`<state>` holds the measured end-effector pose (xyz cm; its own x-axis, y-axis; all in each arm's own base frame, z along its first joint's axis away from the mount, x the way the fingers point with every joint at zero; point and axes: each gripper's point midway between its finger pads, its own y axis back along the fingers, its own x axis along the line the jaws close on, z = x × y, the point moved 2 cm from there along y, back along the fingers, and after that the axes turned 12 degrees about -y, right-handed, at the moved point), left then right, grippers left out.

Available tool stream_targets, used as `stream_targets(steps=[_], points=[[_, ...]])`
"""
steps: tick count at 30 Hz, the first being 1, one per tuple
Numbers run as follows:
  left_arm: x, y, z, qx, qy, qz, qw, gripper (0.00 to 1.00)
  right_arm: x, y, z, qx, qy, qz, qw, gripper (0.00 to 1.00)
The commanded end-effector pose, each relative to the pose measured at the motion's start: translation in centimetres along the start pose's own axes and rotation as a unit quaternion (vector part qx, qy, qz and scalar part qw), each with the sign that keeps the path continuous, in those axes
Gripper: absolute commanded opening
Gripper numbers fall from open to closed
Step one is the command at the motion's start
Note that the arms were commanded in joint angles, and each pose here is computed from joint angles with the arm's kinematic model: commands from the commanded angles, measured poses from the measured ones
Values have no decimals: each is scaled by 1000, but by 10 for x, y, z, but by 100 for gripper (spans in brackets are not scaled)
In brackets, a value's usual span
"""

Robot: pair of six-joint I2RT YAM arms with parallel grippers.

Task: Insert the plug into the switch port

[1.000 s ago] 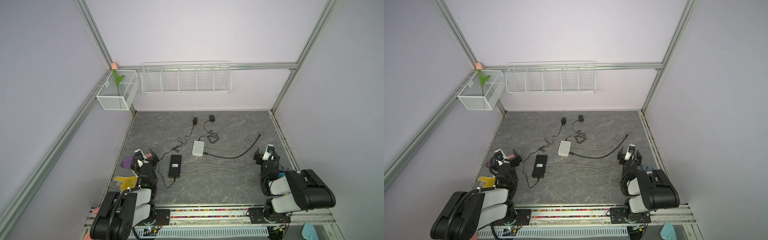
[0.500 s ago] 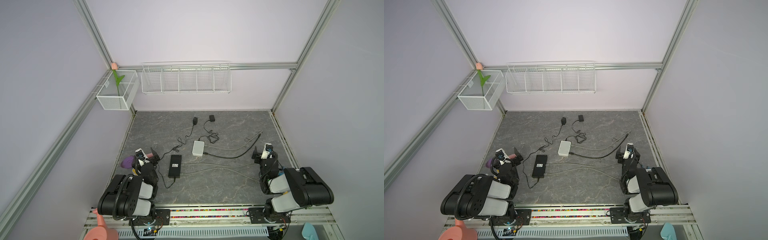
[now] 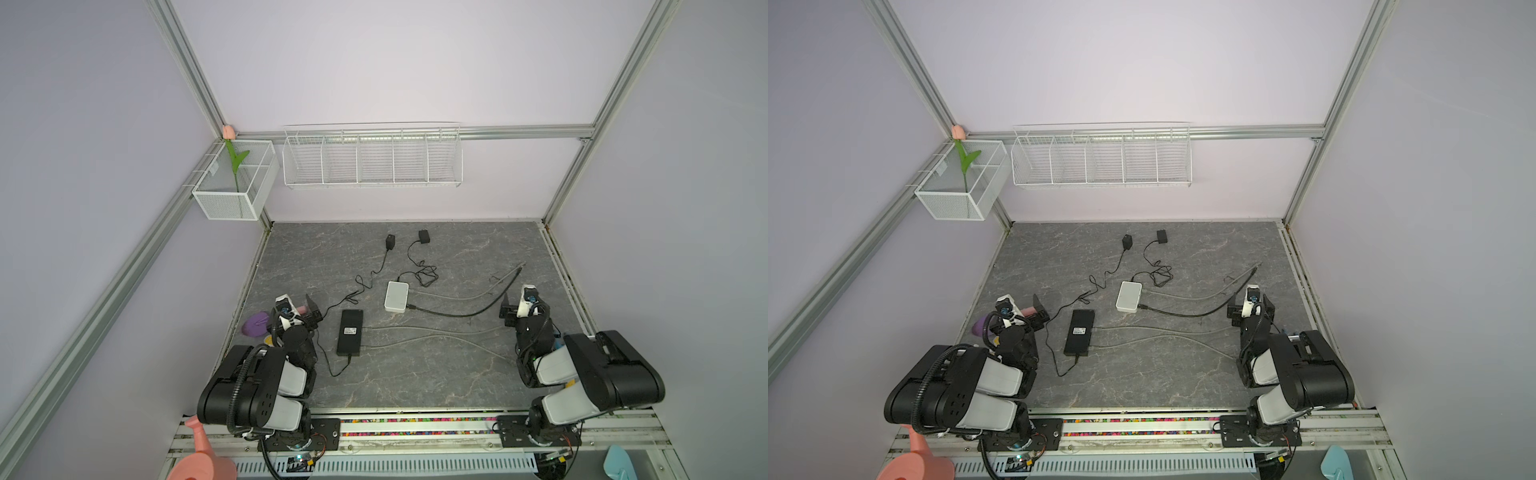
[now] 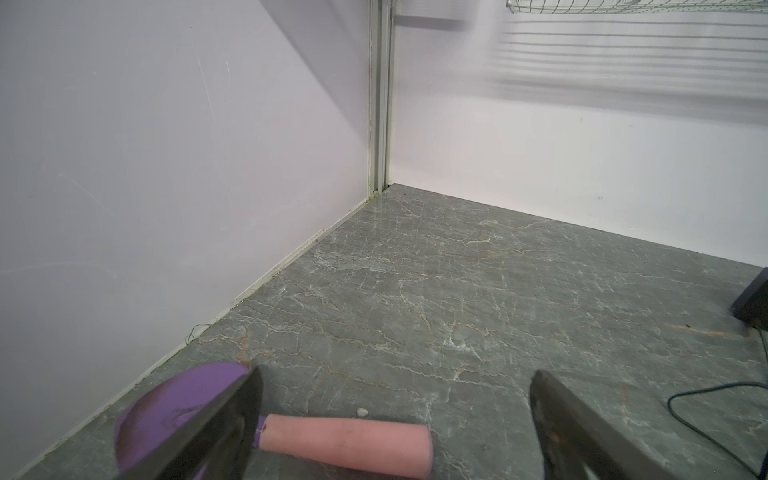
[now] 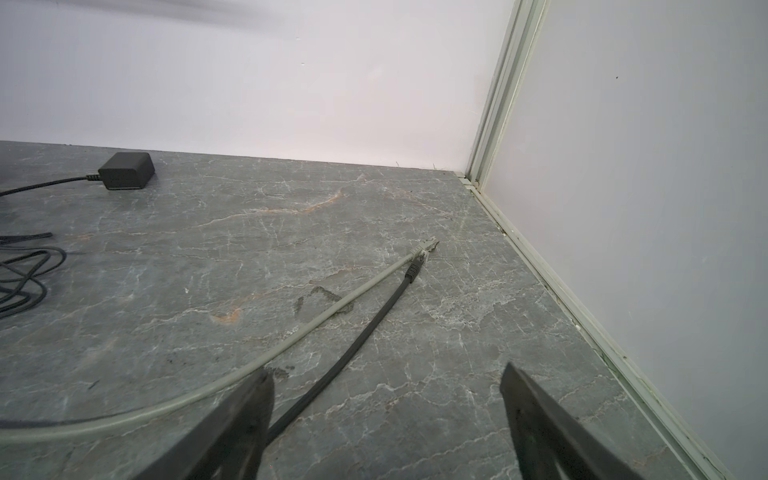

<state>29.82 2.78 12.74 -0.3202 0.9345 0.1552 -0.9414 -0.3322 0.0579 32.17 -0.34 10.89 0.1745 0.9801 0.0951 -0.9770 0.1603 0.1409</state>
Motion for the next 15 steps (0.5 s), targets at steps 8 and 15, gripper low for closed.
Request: stream_targets(steps=[8, 15], points=[[-14, -5, 14, -26, -16, -25, 999, 99, 11, -7, 8, -18, 20, 13, 1000, 89], [-32, -8, 13, -25, -49, -53, 997, 99, 15, -10, 6, -16, 34, 11, 999, 89]])
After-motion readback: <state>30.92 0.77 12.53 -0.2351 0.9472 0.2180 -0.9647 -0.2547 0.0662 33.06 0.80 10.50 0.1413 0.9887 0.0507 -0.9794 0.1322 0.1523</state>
